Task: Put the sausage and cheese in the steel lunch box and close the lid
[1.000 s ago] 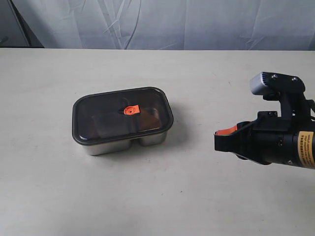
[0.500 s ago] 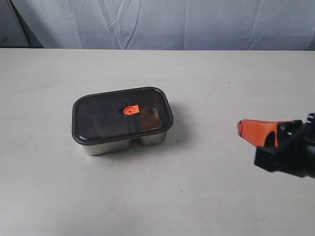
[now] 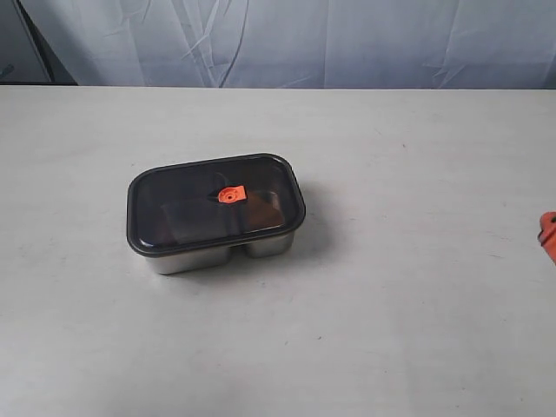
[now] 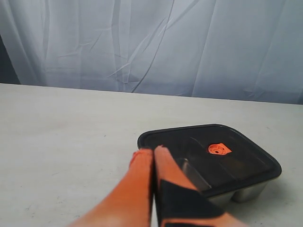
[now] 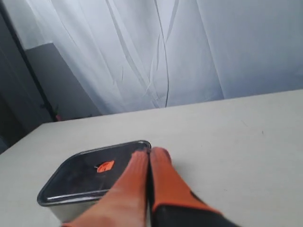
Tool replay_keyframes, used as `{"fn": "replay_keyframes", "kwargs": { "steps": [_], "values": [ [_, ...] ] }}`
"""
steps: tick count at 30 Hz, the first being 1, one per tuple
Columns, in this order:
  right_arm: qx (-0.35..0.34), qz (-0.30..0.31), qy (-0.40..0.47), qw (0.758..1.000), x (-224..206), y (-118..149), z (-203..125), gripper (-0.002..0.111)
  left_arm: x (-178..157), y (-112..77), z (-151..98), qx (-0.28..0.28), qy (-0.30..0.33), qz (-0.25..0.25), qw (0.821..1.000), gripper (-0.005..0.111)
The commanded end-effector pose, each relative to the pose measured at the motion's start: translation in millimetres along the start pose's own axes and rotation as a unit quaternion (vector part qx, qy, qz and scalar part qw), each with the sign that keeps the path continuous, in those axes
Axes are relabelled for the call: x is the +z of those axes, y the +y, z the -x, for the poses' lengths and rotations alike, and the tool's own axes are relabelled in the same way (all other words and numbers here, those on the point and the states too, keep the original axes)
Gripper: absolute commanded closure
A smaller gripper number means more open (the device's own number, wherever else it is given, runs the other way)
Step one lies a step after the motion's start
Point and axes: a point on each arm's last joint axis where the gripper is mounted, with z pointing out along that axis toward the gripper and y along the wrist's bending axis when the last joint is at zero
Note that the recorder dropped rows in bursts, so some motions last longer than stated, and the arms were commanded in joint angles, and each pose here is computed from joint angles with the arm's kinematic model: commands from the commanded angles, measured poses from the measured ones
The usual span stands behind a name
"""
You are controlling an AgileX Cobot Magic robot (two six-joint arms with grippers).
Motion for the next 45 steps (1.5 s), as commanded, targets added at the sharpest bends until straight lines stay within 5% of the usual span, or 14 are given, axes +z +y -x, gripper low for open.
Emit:
{"fn": "replay_keyframes", "kwargs": {
  "steps": [1, 3, 7, 10, 18, 24, 35, 38, 43, 45],
  "values": [
    [0.001, -0.004, -0.028, 1.0, -4.7, 0.9, 2.1, 0.109, -0.1, 0.5, -1.2, 0.001, -0.001, 0.001, 1.0, 0.107],
    [0.047, -0.012, -0.043, 0.998, -4.9, -0.9, 4.8, 0.109, -0.1, 0.5, -1.2, 0.003, -0.002, 0.001, 1.0, 0.107],
    [-0.013, -0.009, -0.039, 0.999, -6.2, 2.7, 10.4, 0.109, -0.1, 0.5, -1.2, 0.003, -0.002, 0.001, 1.0, 0.107],
    [-0.001, -0.047, -0.067, 0.997, -7.6, -3.3, 17.5, 0.109, -0.1, 0.5, -1.2, 0.003, -0.002, 0.001, 1.0, 0.107],
    [0.045, -0.029, -0.132, 0.99, -12.6, 4.0, 40.3, 0.109, -0.1, 0.5, -1.2, 0.003, -0.002, 0.001, 1.0, 0.107],
    [-0.07, 0.017, -0.234, 0.97, -19.2, 16.1, 57.4, 0.109, -0.1, 0.5, -1.2, 0.003, -0.002, 0.001, 1.0, 0.107],
    [-0.009, -0.026, -0.172, 0.985, -8.1, -8.2, 14.7, 0.109, -0.1, 0.5, -1.2, 0.003, -0.002, 0.001, 1.0, 0.107],
    [-0.043, -0.028, -0.181, 0.982, -8.8, -7.4, 16.3, 0.109, -0.1, 0.5, -1.2, 0.003, -0.002, 0.001, 1.0, 0.107],
    [-0.006, -0.113, -0.144, 0.983, -8.8, -23.9, 9.5, 0.109, -0.1, 0.5, -1.2, 0.003, -0.002, 0.001, 1.0, 0.107],
    [0.026, -0.145, -0.066, 0.987, -7.5, -30.1, -5.3, 0.109, -0.1, 0.5, -1.2, 0.003, -0.002, 0.001, 1.0, 0.107]
  ]
}}
